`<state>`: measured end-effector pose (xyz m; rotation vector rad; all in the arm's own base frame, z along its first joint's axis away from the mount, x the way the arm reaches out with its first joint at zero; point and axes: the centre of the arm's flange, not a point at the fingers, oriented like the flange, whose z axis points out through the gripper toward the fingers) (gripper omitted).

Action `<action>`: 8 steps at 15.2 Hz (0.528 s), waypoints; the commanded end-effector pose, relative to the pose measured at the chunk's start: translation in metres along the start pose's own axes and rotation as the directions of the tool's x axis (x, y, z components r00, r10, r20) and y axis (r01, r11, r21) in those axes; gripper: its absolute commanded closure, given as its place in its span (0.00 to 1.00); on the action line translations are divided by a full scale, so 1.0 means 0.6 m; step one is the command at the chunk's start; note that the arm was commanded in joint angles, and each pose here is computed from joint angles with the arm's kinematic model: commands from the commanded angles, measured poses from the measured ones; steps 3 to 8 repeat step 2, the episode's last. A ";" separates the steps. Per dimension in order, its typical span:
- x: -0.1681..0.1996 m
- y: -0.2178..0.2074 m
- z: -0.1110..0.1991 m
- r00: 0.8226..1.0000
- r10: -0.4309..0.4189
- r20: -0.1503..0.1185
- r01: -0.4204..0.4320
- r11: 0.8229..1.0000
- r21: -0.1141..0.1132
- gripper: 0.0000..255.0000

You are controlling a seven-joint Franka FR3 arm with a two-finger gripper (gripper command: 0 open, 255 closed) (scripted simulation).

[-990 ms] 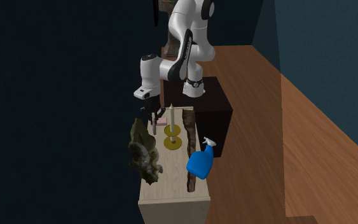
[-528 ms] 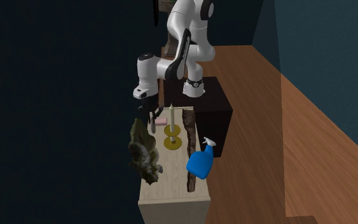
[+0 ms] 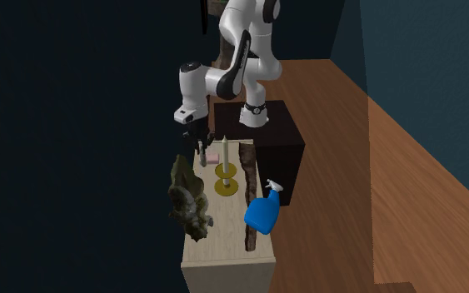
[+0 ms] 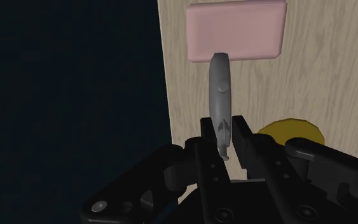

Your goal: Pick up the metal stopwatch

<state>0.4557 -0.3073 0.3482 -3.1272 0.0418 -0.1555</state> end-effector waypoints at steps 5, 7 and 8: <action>0.010 0.012 -0.030 0.999 0.007 -0.047 -0.008 0.999 -0.033 1.00; 0.010 0.012 -0.030 0.999 0.007 -0.047 -0.008 0.999 -0.033 1.00; 0.010 0.012 -0.030 0.999 0.007 -0.047 -0.008 0.999 -0.033 1.00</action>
